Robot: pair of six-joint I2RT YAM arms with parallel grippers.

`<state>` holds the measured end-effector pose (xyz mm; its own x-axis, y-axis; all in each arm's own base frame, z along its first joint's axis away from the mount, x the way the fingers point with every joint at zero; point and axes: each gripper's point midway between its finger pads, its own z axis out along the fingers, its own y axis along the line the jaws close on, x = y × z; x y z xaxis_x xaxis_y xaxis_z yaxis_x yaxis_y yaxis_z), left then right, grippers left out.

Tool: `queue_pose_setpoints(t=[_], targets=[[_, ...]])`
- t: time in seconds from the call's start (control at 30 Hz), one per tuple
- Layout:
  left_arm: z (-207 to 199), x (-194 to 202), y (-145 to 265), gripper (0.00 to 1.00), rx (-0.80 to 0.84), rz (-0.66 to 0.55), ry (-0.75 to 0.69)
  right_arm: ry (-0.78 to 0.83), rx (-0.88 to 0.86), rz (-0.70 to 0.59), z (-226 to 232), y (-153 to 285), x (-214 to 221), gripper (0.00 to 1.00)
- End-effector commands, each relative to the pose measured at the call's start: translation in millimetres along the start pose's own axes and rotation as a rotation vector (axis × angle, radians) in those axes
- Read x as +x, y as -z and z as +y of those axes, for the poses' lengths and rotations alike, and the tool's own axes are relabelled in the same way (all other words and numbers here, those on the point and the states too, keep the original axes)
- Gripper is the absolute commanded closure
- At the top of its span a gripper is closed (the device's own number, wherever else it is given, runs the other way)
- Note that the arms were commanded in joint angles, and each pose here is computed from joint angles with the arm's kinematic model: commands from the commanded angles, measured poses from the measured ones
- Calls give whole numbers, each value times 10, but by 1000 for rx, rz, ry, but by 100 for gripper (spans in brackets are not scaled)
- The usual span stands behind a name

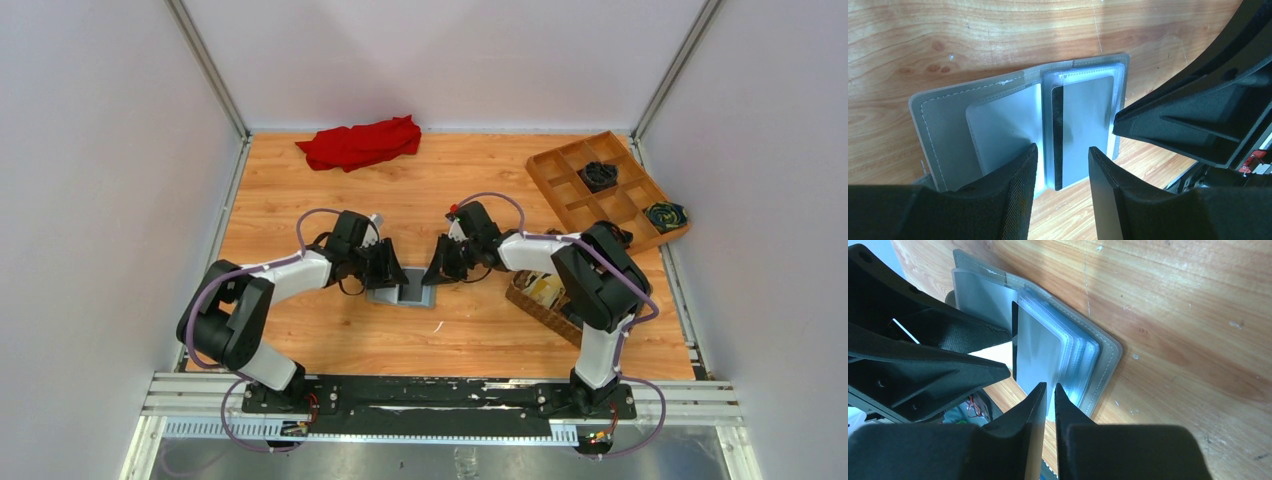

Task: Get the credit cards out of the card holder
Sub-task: Remove the credit card from the card holder.

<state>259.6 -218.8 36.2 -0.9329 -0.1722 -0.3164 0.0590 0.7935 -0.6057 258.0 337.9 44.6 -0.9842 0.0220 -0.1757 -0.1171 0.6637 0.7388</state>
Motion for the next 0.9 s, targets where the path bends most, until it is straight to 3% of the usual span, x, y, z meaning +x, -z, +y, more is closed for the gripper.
queue_pose_setpoints(t=[0.0,0.87], targets=[[43,-10,-22,54,6,-3,6,12,-27,13,106,-41,40,85],[72,16,-51,59,28,8,30,-1,5,36,-55,-161,100,85]])
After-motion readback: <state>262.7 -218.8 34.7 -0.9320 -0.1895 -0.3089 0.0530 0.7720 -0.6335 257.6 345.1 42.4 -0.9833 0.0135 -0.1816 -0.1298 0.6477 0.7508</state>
